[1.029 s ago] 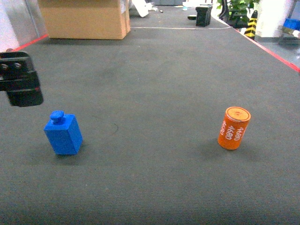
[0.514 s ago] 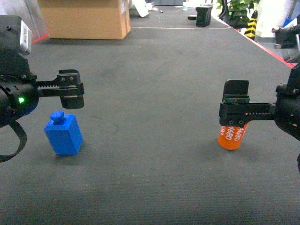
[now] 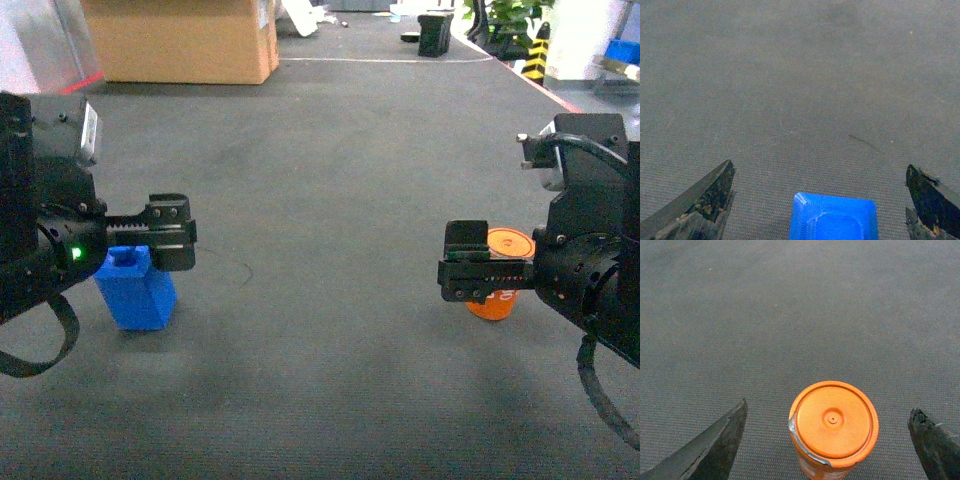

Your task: Sort blue parts and orange caps into right shelf containers

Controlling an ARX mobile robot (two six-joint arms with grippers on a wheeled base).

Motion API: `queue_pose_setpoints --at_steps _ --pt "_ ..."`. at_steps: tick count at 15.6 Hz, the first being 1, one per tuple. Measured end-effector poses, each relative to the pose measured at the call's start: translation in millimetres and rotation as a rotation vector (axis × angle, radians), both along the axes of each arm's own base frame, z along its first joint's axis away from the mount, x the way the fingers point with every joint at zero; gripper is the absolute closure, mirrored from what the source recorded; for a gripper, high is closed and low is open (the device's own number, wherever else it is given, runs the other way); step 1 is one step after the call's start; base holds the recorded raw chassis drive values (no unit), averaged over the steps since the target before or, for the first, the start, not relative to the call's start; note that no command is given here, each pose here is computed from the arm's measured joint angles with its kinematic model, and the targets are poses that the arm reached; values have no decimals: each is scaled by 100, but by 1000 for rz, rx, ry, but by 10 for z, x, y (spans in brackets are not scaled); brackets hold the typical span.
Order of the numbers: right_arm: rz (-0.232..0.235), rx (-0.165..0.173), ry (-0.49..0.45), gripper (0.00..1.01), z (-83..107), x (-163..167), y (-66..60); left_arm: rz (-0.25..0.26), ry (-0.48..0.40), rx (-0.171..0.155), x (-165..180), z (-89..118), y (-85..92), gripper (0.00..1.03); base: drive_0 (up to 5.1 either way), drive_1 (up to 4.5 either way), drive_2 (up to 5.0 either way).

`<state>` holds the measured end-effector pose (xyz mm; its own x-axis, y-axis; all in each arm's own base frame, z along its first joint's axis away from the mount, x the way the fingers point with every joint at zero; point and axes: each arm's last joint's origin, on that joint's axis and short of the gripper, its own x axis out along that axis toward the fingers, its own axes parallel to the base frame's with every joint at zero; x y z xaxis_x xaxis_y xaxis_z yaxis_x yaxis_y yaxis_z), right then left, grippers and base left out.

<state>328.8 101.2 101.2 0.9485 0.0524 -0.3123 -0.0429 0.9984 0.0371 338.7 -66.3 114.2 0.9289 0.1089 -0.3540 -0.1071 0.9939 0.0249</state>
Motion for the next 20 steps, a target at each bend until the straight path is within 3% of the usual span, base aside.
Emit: queue_pose_setpoints --at_steps 4,7,12,16,20 --pt "-4 7 36 3 -128 83 6 -8 31 2 39 -97 -10 5 0 0 0" --pt "-19 19 91 3 -382 213 24 -11 105 0 56 -356 -17 5 0 0 0" --pt "-34 21 115 3 -536 267 42 -4 136 -7 78 -477 -15 5 0 0 0" --pt "-61 23 85 4 -548 297 49 14 126 -1 112 -500 -5 5 0 0 0" --pt "-70 6 90 42 -581 289 65 27 88 3 125 -483 -21 39 0 0 0"
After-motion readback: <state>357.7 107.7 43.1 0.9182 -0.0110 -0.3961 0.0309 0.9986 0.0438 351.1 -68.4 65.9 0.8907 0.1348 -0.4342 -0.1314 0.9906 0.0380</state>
